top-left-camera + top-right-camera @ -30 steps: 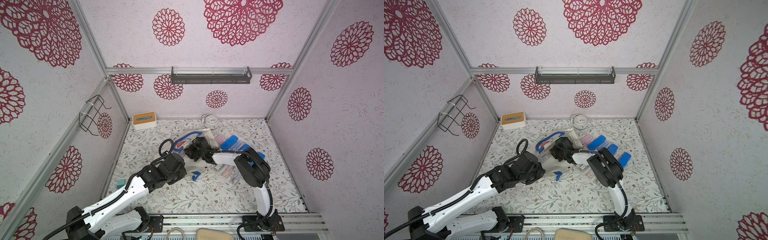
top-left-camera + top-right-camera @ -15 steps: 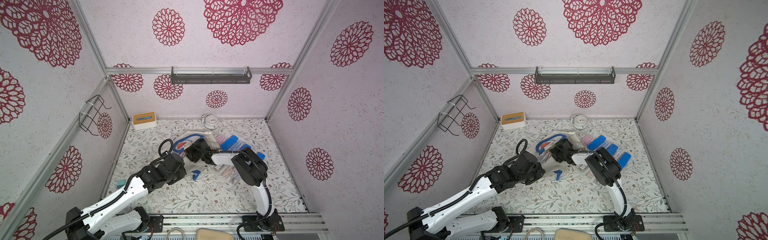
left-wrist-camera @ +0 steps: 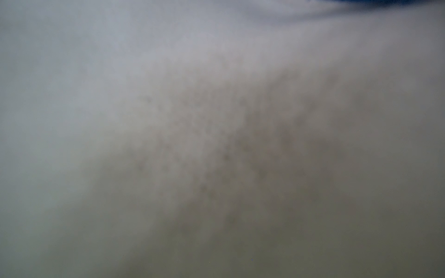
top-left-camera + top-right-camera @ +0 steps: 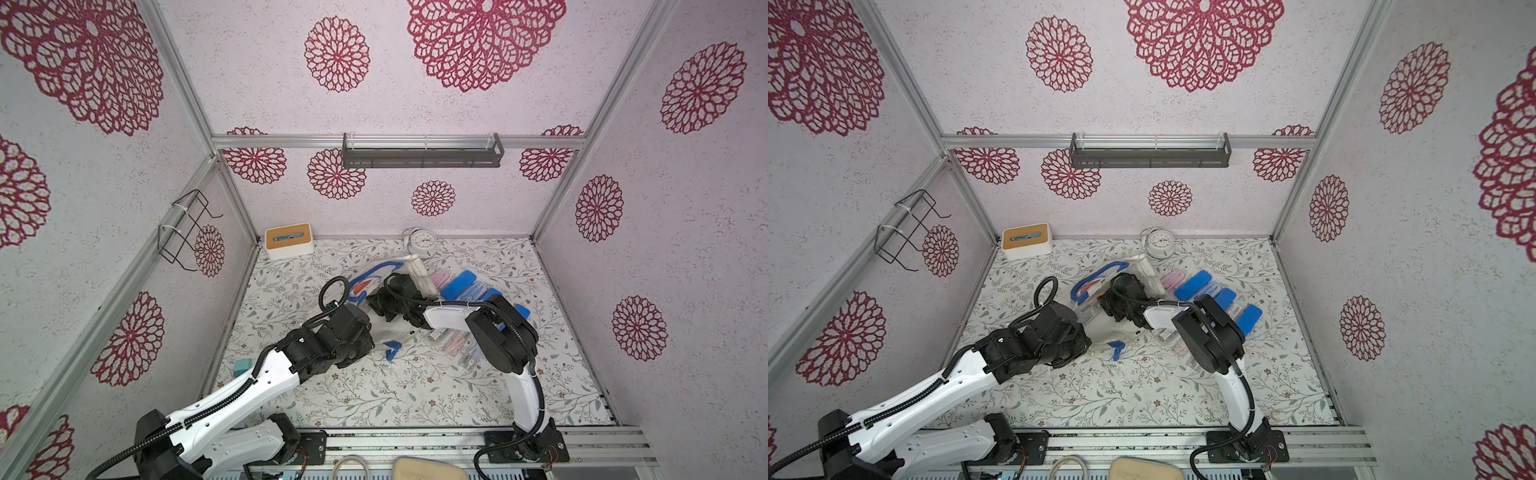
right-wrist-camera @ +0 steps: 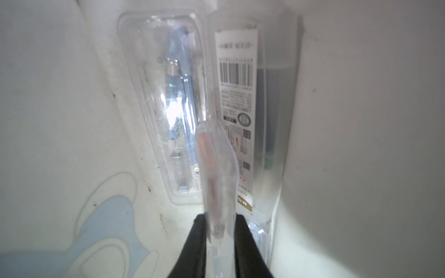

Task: Take out the compass set from the canvas bag
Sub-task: Pick up the compass set from the canvas bag.

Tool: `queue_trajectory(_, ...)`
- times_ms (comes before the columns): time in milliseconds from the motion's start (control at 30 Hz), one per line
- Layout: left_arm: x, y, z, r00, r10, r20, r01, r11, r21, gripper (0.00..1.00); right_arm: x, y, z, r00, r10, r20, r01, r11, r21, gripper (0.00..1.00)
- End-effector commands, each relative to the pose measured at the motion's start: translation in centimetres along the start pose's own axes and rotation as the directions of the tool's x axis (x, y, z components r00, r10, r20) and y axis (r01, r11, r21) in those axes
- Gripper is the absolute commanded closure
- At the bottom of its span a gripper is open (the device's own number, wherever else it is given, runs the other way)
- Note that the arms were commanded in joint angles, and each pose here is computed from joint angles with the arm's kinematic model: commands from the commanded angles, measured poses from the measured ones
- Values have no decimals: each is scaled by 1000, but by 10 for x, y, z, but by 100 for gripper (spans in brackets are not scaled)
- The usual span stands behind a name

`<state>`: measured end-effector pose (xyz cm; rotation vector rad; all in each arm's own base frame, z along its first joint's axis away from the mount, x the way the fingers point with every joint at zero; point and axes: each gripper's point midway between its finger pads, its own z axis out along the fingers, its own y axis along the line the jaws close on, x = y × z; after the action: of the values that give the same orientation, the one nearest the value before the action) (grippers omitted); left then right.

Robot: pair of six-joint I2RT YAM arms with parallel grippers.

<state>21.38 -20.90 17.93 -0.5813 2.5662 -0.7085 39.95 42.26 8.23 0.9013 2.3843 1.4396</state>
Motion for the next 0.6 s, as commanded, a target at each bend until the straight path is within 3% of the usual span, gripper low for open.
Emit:
queue_trajectory(0, -7, -11, -11, 999, -26, 39, 24, 998, 50, 100, -3, 39, -25, 998, -55, 37, 57, 997, -56, 85)
queue_trajectory(567, -25, -3, -14, 990, -82, 118, 80, 997, 21, 100, 20, 40, -103, 980, -198, 11, 198, 980, -34, 87)
